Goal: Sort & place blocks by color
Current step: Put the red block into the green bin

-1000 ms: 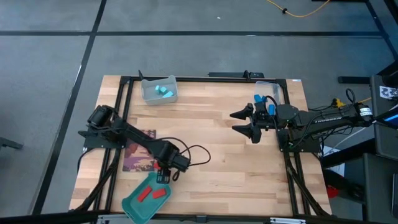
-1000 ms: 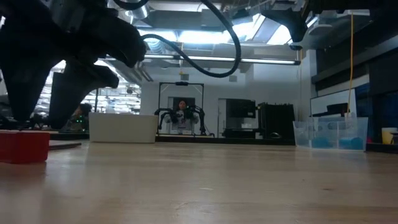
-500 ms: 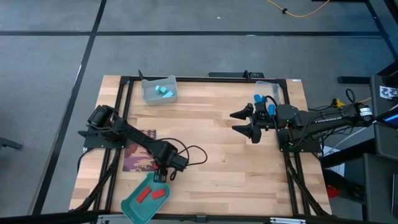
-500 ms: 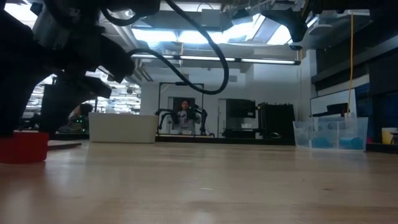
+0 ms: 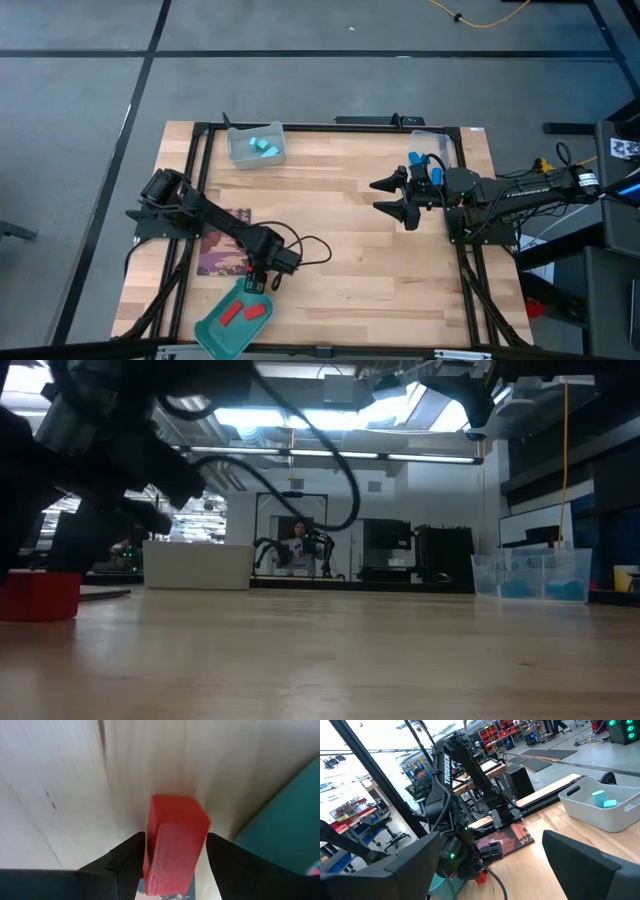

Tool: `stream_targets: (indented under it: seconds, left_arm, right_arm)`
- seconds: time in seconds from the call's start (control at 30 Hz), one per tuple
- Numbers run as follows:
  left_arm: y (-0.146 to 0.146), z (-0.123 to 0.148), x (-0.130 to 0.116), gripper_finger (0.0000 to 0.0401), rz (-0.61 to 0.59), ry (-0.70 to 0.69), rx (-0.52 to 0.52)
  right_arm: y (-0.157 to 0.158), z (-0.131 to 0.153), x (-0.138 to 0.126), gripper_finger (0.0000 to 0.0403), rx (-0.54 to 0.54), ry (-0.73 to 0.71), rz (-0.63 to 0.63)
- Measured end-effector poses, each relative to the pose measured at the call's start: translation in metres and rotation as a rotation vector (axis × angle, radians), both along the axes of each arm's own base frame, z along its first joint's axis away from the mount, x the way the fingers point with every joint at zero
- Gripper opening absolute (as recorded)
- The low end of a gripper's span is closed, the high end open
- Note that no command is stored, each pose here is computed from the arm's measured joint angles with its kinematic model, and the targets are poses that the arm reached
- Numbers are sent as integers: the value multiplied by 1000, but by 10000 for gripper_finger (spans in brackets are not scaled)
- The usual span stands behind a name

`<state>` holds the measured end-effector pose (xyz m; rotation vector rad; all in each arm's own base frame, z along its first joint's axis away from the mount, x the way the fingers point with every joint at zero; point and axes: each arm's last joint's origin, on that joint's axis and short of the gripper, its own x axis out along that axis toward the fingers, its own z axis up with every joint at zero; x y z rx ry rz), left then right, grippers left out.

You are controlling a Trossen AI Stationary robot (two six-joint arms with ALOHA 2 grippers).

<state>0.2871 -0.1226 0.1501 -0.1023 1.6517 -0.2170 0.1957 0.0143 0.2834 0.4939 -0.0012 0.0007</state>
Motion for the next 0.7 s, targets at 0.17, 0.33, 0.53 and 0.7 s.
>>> stream_targets:
  seconds: [0.17,0.33,0.53,0.7]
  left_arm:
    - [2,-4,-2,204,23,5,21]
    - [5,-4,0,200,30,-15,44]
    - [12,-4,5,136,33,-49,64]
    - [20,-3,9,120,57,-48,58]
  right_arm:
    - [0,0,0,351,0,0,0]
    - [0,0,0,351,0,0,0]
    - [0,0,0,351,3,0,0]
    - [0,0,0,351,7,0,5]
